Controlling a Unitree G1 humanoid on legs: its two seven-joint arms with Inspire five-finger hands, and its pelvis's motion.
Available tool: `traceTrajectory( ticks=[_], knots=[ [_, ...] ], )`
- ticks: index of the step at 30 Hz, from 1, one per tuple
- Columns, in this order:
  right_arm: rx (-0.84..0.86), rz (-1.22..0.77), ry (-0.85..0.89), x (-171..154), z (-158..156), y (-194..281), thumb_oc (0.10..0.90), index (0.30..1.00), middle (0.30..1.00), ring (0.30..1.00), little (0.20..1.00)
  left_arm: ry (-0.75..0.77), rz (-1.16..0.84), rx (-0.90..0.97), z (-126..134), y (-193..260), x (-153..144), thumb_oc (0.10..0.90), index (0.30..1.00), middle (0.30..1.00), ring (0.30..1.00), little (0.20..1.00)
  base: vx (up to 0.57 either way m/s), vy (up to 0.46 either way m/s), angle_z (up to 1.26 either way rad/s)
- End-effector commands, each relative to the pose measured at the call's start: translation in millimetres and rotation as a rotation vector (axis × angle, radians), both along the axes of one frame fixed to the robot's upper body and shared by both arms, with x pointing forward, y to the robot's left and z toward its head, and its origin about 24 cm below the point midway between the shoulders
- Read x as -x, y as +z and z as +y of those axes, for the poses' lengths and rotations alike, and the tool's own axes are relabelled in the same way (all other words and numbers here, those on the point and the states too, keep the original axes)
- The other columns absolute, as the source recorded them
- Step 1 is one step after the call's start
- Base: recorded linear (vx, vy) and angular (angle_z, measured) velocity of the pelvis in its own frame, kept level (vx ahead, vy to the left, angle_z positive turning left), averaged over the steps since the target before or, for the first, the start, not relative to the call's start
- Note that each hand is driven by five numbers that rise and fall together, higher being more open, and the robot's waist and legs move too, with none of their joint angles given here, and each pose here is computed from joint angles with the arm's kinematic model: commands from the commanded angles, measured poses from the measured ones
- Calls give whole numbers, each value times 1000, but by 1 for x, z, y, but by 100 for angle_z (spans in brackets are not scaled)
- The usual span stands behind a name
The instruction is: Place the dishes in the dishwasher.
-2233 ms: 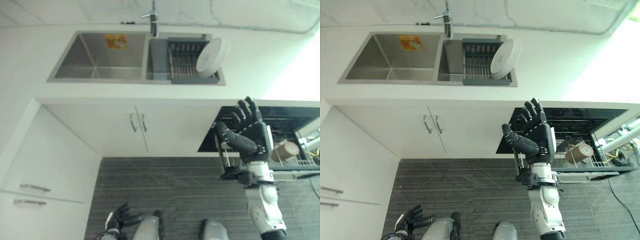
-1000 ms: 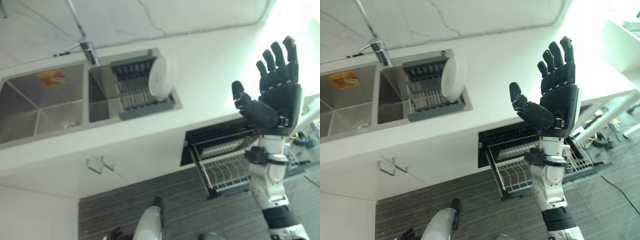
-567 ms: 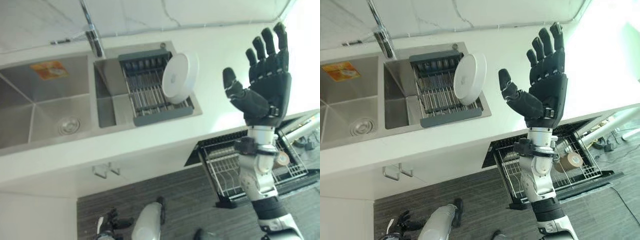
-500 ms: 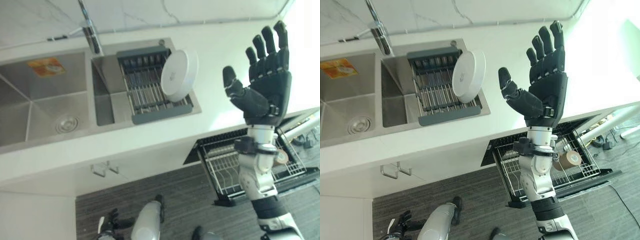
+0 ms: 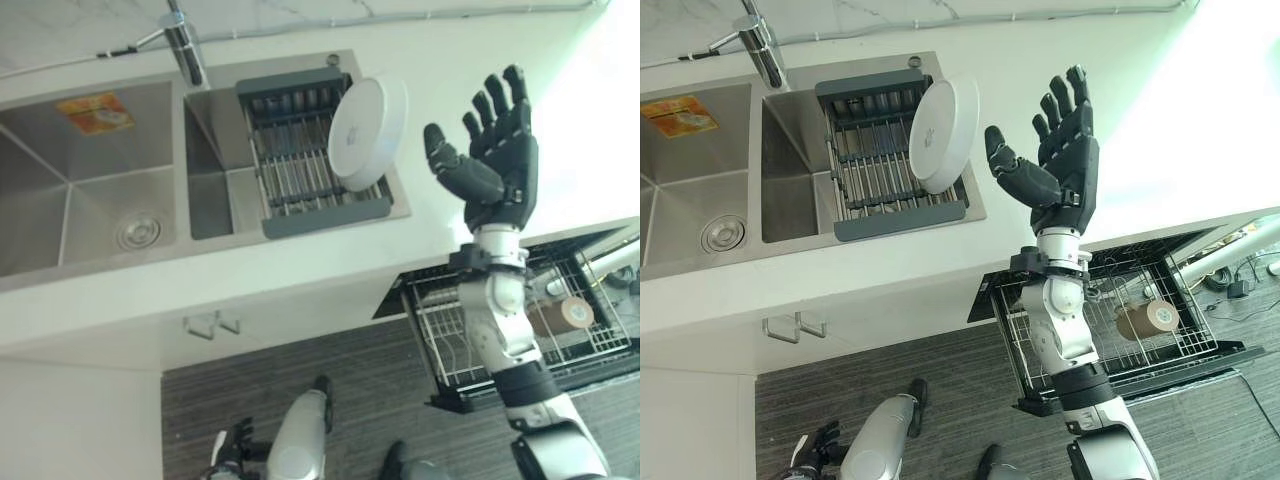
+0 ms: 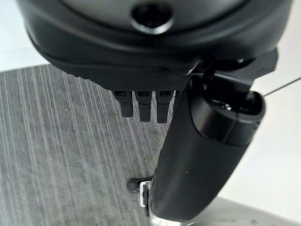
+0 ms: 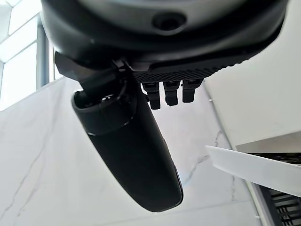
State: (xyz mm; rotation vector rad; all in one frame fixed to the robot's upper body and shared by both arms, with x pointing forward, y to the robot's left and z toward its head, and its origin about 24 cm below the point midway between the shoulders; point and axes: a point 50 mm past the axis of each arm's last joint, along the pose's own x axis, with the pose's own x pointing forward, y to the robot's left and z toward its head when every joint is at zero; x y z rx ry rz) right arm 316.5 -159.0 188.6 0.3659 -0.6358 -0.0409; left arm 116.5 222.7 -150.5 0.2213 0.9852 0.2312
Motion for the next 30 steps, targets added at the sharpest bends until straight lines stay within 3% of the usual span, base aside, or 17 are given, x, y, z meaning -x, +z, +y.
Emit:
traceTrajectory(
  ticks=[1, 15, 30],
  knots=[
    [-28, -262, -6, 13, -6, 55, 800, 900, 900, 900, 900, -76, 45, -35, 0, -3, 12, 800, 900, 900, 900, 900, 0, 0, 0],
    [-44, -130, 9, -10, 1, 57, 800, 900, 900, 900, 900, -122, 59, -15, -1, -4, 13, 800, 900, 900, 900, 900, 2, 18, 8],
    [-110, 29, -32, -40, -14, 55, 800, 900, 900, 900, 900, -205, 50, -57, 0, -1, 10, 800, 900, 900, 900, 900, 13, 3, 5]
  ],
)
